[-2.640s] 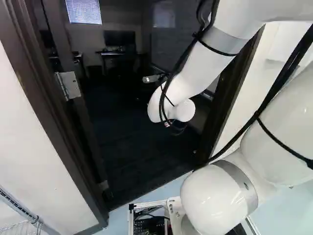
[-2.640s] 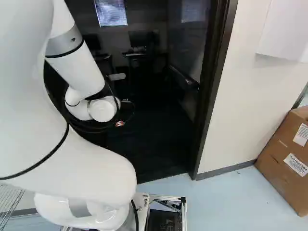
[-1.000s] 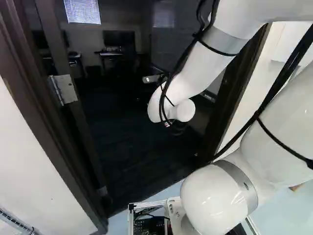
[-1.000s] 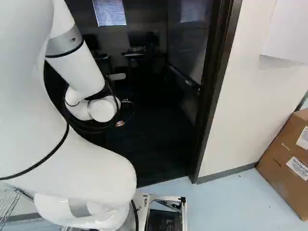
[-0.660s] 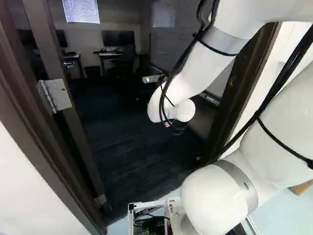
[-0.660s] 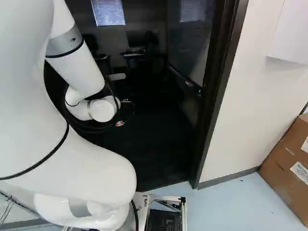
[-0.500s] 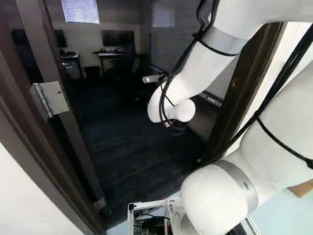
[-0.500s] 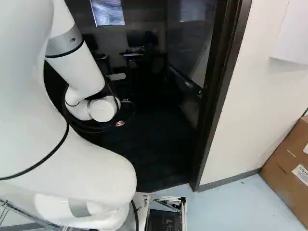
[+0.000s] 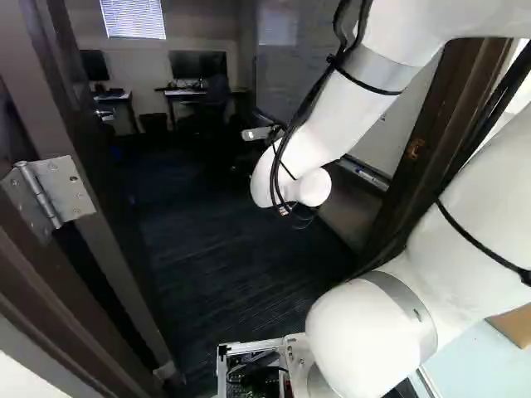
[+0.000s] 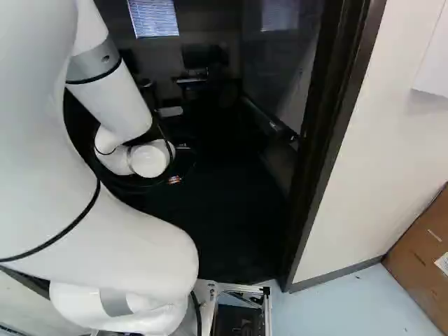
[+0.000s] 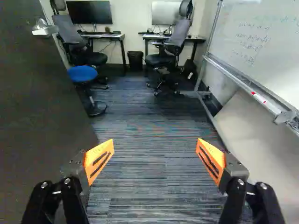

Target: Open the door and move inside

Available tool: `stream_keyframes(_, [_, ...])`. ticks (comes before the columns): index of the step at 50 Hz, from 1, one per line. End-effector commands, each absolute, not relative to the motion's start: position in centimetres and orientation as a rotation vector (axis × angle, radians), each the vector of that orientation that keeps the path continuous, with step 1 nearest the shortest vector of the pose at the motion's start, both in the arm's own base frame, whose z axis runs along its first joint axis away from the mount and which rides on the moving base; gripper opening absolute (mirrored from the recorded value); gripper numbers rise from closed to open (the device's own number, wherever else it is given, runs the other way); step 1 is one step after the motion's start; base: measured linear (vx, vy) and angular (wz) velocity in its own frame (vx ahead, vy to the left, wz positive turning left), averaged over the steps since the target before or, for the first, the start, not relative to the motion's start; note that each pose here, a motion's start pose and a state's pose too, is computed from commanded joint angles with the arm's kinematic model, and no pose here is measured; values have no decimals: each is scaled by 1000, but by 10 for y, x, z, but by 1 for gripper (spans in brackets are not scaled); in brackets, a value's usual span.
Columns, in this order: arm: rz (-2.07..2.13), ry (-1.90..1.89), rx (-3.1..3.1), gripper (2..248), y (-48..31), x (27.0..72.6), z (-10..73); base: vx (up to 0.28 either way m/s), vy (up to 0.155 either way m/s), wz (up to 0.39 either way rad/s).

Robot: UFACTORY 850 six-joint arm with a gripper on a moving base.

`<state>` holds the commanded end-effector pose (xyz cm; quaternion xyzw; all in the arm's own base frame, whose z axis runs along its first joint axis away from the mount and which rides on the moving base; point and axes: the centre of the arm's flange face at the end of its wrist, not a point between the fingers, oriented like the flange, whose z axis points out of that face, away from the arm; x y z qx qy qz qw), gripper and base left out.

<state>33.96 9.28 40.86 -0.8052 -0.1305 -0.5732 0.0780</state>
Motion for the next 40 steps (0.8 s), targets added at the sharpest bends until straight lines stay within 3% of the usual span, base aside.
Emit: stream_keyframes(40, [-1717,-391,-2411,247,93,340,409,147,3,-10])
